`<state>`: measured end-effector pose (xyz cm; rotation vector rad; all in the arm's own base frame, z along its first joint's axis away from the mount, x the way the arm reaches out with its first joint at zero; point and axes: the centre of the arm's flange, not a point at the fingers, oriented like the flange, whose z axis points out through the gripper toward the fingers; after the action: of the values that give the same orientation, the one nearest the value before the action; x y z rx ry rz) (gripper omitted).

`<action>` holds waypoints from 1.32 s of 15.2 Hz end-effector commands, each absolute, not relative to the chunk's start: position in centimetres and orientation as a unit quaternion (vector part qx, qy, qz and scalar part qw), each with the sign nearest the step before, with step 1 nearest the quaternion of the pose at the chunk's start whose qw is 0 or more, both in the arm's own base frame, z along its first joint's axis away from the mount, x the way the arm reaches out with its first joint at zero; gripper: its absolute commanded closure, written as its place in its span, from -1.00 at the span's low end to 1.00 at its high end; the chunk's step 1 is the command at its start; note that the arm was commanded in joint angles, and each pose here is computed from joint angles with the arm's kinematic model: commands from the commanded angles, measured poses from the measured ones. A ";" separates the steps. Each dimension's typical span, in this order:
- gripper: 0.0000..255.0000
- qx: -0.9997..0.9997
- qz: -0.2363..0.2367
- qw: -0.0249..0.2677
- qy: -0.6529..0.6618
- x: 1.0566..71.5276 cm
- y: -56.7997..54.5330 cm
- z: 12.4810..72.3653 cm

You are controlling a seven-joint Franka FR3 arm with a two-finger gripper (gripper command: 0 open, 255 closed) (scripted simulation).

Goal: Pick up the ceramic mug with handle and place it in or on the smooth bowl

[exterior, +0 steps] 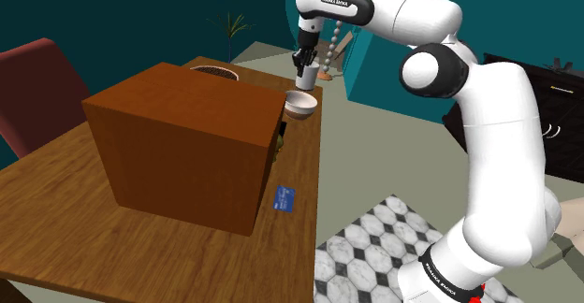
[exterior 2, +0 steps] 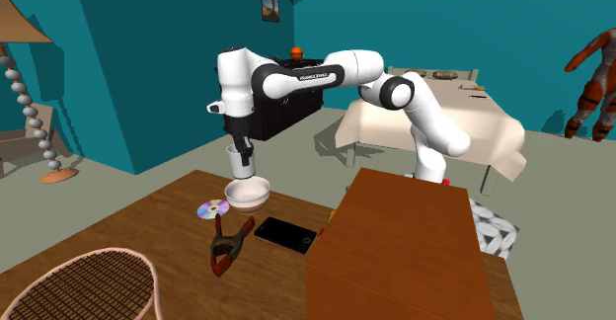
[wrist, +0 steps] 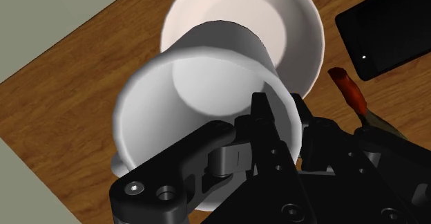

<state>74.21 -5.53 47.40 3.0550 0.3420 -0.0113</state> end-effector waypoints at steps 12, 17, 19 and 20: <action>1.00 0.993 -0.003 0.034 0.111 74.2 -5.5 42.8; -1.00 0.993 -0.003 0.034 0.111 74.2 -5.5 42.8; -1.00 0.993 -0.003 0.034 0.111 74.2 -5.5 42.8; -1.00 0.993 -0.003 0.034 0.111 74.2 -5.5 42.8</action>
<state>74.22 -5.47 42.84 3.0548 0.3419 -0.0097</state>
